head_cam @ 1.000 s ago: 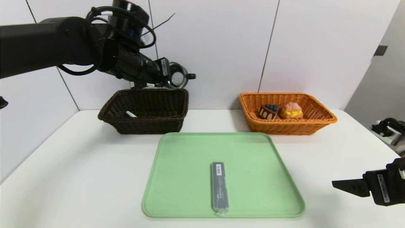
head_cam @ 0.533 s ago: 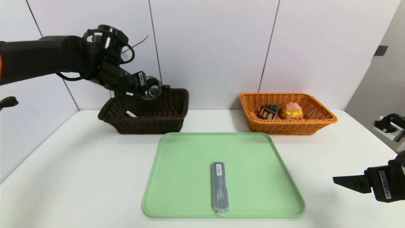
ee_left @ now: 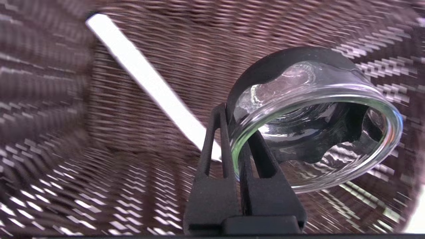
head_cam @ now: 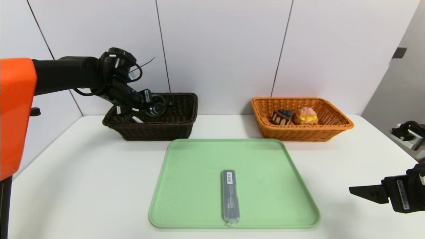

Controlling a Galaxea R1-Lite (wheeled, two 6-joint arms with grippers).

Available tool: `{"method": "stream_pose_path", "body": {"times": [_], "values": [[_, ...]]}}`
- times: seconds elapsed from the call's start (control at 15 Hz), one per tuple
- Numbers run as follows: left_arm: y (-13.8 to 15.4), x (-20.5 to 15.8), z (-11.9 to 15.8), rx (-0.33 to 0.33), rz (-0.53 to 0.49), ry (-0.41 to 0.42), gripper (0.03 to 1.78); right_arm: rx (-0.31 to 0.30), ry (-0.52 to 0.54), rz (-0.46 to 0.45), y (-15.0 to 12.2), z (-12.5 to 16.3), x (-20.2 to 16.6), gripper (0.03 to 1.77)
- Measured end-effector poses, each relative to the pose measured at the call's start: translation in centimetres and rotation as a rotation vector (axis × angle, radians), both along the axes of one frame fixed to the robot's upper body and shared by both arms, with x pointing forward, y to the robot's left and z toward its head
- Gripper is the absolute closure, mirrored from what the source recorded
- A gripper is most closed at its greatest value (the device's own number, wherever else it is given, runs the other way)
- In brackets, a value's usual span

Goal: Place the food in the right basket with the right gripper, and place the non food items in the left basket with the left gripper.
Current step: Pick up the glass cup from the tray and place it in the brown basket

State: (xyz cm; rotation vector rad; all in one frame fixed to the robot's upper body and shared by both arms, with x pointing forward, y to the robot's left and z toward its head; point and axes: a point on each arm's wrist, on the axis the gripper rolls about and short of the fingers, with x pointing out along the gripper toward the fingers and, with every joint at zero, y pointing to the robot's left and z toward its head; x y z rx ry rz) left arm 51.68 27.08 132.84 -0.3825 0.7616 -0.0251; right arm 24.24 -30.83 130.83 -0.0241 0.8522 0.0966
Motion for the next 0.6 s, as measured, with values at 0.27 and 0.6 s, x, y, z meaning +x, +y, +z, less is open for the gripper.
{"method": "stream_pose_path", "body": {"times": [0.27,0.6], "values": [[1.2,1.3,-1.7,0.017,0.018,0.012,1.71,-0.005,0.001,0.001,0.0,0.0,0.0,0.09],[1.7,2.2,-3.3,0.028,0.021,0.032,1.71,-0.011,0.003,0.0,0.0,-0.1,-0.1,0.09]]}}
